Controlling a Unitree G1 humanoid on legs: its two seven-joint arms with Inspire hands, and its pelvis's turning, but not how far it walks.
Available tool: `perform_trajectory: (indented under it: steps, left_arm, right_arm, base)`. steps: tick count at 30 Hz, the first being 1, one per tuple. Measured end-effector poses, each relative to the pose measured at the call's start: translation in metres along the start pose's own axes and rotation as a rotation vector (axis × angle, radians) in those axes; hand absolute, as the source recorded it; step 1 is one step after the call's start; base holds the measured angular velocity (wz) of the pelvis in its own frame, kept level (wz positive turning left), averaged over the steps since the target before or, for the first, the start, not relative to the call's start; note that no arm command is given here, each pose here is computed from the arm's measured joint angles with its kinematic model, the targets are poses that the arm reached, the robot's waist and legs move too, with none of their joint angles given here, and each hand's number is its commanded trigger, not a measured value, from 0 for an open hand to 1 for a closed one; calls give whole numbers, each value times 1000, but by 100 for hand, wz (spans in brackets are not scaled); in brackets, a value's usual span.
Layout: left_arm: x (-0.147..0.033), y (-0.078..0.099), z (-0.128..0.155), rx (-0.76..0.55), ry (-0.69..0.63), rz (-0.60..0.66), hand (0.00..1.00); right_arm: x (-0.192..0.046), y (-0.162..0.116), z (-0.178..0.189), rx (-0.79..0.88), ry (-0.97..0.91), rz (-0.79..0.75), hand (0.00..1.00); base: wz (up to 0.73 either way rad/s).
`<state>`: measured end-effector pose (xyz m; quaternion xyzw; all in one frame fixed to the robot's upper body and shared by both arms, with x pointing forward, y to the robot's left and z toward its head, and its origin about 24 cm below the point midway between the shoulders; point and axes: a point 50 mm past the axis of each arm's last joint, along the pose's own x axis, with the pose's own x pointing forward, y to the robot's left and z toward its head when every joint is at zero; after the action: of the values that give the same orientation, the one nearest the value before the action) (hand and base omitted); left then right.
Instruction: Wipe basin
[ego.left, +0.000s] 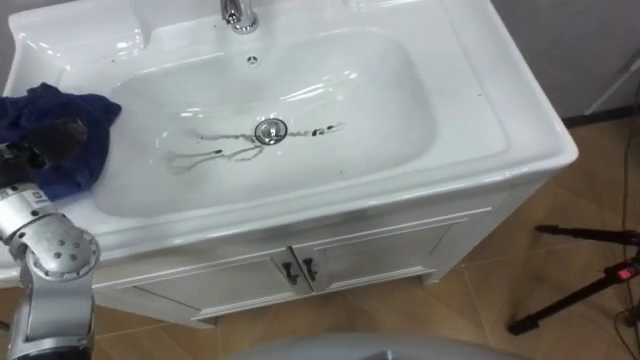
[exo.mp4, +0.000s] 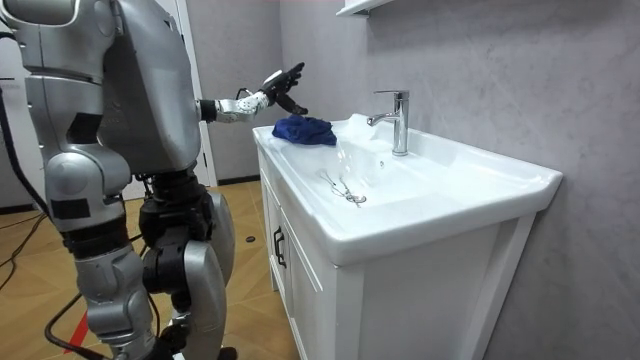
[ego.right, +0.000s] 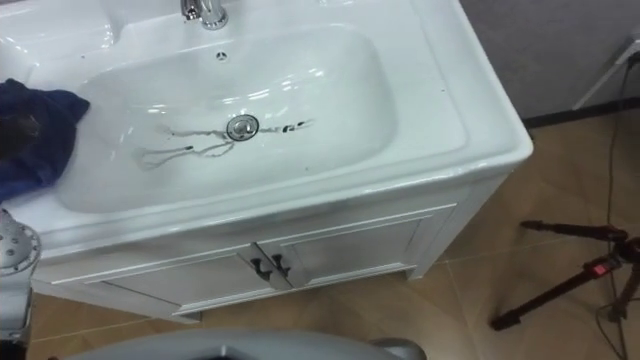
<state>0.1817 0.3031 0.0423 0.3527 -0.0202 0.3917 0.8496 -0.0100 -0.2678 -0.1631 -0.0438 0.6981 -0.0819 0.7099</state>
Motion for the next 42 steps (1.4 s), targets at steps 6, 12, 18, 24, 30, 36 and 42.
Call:
perform_trajectory:
  steps: [6, 12, 18, 24, 30, 36, 42]
  left_arm:
    - [-3, -8, -19, 55, 90, -28, 0]
    - [-13, -11, -47, 176, 214, -72, 0]
    - [-15, -11, -52, 219, 230, -82, 0]
    - [-17, -11, -56, 267, 238, -93, 0]
    - [-19, -11, -61, 287, 265, -99, 0]
    - [-21, -11, -65, 295, 283, -106, 0]
    - [-25, -11, -72, 303, 318, -113, 0]
  right_arm:
    - [0, -1, 0, 2, 21, -7, 0]
    - [0, -1, 0, 4, 37, -10, 0]
    - [0, 1, -1, 4, 41, -10, 0]
    - [0, 2, -3, 5, 46, -10, 0]
    - [0, 3, -6, 8, 69, -9, 0]
    - [0, 3, -7, 6, 73, -10, 0]
    - [0, 2, -7, 14, 80, -15, 0]
  base:
    - [-9]
    - [-5]
    - [0]
    - [-2]
    - [-2]
    - [0]
    - [0]
